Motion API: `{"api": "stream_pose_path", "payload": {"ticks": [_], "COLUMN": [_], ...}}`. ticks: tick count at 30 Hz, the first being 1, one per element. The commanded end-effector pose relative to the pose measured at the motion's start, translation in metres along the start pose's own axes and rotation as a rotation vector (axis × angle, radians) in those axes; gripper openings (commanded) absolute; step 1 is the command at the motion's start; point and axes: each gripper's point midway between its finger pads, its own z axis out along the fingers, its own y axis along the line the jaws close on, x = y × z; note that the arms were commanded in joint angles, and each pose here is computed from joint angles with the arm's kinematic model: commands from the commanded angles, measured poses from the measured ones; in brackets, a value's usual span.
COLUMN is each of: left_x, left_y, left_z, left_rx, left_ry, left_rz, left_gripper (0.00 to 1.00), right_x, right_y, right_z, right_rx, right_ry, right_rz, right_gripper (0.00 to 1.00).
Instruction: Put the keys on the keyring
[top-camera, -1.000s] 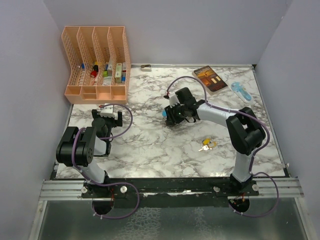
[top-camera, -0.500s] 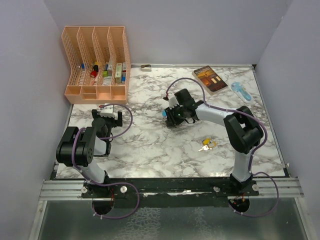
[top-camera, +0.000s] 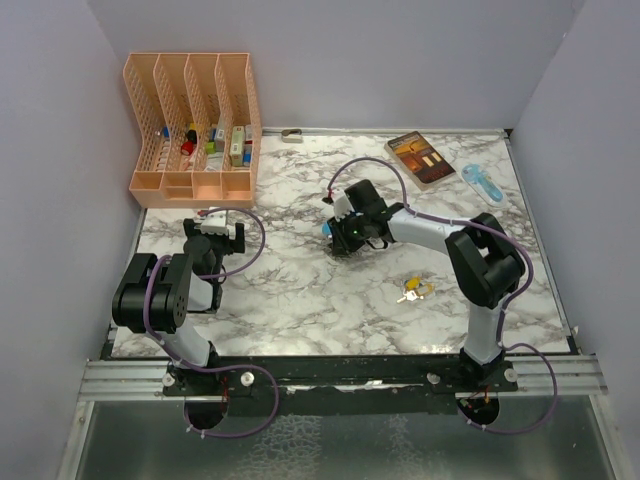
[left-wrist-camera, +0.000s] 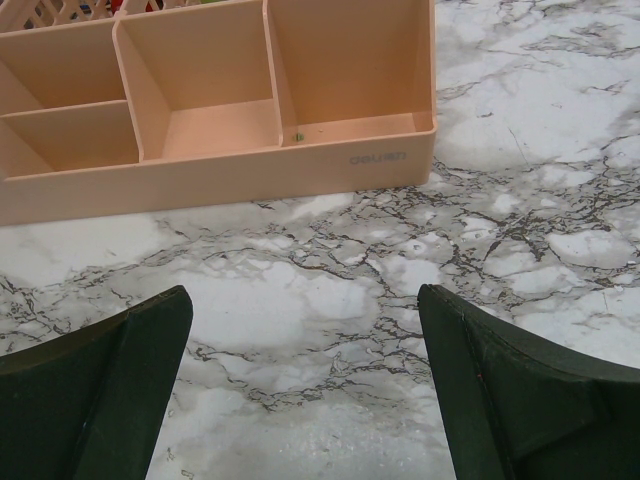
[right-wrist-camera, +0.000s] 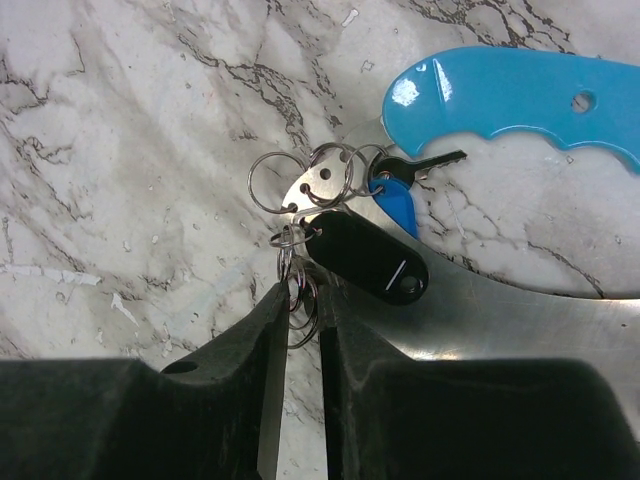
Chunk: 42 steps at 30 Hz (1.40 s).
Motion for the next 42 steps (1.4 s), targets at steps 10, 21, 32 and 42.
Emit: {"api": "stream_pose_path", "payload": {"ticks": [10, 21, 32, 42], "left_x": [-0.008, -0.083, -0.176, -0.186], "left_y": [0.004, -0.025, -0.151, -0.236], "left_z": [0.0, 0.014, -0.012, -0.078], "left_rx": [-0.015, 0.193, 0.917, 1.337], "left_ry": [-0.035, -0.074, -0.15, -0.193], "left_rz": [-0.011, 0.005, -0.177, -0.135], "left_gripper": [0.99, 0.99, 0.99, 0.99], "right_x": [-0.057, -0.084, -0.111, -0.105], "right_y": [0.012, 0.04, 0.068, 0.075], "right_z": [-0.045, -0.088, -0.129, -0.141], "right_rx": [0.034, -0.031, -0.109, -0.109], "right_ry": [-0.2, -0.297, -0.383, -0.231], "right_rz": [-0.104, -0.146, -0.094, 0.018], "right_gripper": [0.01, 0.01, 0.01, 0.01]}}
